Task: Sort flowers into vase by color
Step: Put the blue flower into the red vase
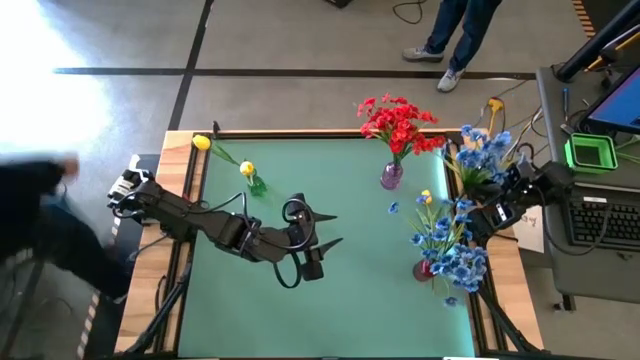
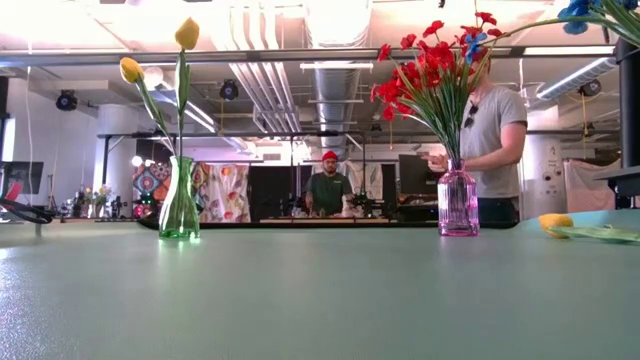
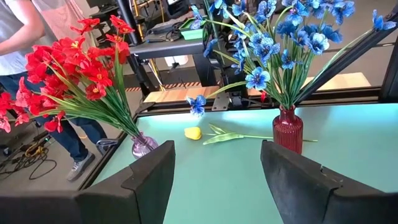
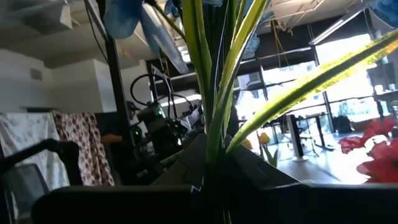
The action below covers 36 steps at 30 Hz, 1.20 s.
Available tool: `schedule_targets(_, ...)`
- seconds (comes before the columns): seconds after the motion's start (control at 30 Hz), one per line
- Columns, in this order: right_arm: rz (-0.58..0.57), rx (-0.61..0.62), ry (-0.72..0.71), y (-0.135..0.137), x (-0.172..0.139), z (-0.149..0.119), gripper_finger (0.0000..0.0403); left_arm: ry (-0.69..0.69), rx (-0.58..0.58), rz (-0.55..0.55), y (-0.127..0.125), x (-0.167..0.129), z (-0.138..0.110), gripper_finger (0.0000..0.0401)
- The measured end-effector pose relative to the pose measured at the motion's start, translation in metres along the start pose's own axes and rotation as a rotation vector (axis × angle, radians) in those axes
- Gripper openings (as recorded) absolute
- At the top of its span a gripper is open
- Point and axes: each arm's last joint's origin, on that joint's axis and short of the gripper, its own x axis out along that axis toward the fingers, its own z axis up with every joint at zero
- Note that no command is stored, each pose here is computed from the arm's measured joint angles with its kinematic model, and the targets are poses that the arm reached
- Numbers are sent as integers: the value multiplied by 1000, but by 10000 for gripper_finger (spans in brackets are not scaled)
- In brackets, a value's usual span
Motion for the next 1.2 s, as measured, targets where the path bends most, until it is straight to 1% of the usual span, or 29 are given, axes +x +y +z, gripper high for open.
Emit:
schedule_targets(0.13,-1,39,-21,1,3,-8,26,0,0,0,0,0,0,223)
schedule_targets(0.47,-32,113,16,0,7,-28,26,0,0,0,0,0,0,223)
schedule_targets(0.73,-48,223,40,0,9,-41,27,0,1,0,0,0,0,223)
schedule_targets(0.9,-53,242,62,0,10,-53,27,1,1,0,0,0,0,223)
schedule_targets(1.07,-50,240,65,0,11,-58,27,1,1,0,0,0,0,223)
schedule_targets(1.2,-3,234,82,1,11,-61,27,1,1,0,0,0,0,223)
